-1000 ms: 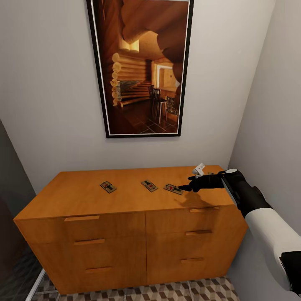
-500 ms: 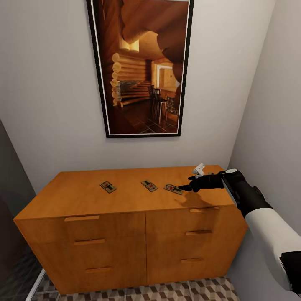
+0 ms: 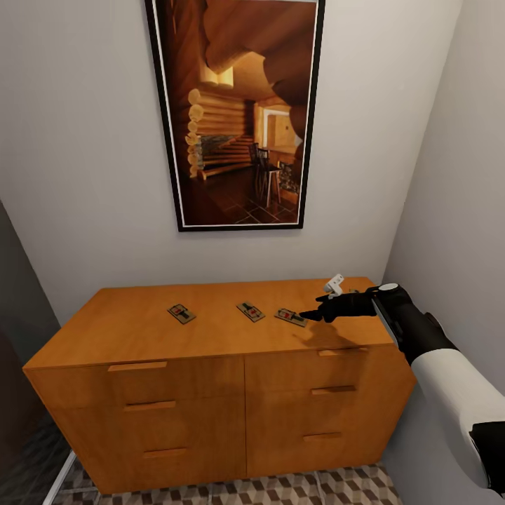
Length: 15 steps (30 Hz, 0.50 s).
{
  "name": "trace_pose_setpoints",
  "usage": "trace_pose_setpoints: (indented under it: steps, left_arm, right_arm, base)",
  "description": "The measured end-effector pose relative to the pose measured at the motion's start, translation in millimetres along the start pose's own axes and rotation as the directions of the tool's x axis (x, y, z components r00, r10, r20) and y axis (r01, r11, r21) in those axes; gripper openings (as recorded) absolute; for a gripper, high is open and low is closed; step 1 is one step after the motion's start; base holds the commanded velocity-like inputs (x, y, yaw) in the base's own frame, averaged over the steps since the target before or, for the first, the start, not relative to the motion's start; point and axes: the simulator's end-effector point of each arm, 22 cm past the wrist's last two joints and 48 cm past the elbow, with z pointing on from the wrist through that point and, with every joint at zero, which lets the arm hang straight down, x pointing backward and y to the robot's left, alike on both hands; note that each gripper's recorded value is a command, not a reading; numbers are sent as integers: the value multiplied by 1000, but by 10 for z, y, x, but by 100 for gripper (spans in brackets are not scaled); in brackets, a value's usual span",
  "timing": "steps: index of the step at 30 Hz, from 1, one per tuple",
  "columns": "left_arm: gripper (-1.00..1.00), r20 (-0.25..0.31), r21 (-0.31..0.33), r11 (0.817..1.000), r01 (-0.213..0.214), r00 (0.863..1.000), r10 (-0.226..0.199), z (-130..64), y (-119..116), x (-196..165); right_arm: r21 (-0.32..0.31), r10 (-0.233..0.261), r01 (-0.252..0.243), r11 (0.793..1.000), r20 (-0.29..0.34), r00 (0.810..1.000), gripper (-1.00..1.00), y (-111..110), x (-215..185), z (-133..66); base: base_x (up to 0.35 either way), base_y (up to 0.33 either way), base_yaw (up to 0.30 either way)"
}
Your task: Take the four mousetraps from the cabinet in the bathroom and place them on the bathroom floor. Make sure all four end up on the same floor surface, and ensure that at least two of them are either under or directly next to the same bathroom sink.
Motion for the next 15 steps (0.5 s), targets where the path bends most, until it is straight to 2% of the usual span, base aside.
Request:
trace_pose_setpoints:
  steps: [15]
  left_arm:
    - [100,0,0,1000,0,1000,0,0,-1,0]
  right_arm:
    - [0,-1,1,1000,0,1000,100,1,-3,-2]
  base:
    - [0,0,0]
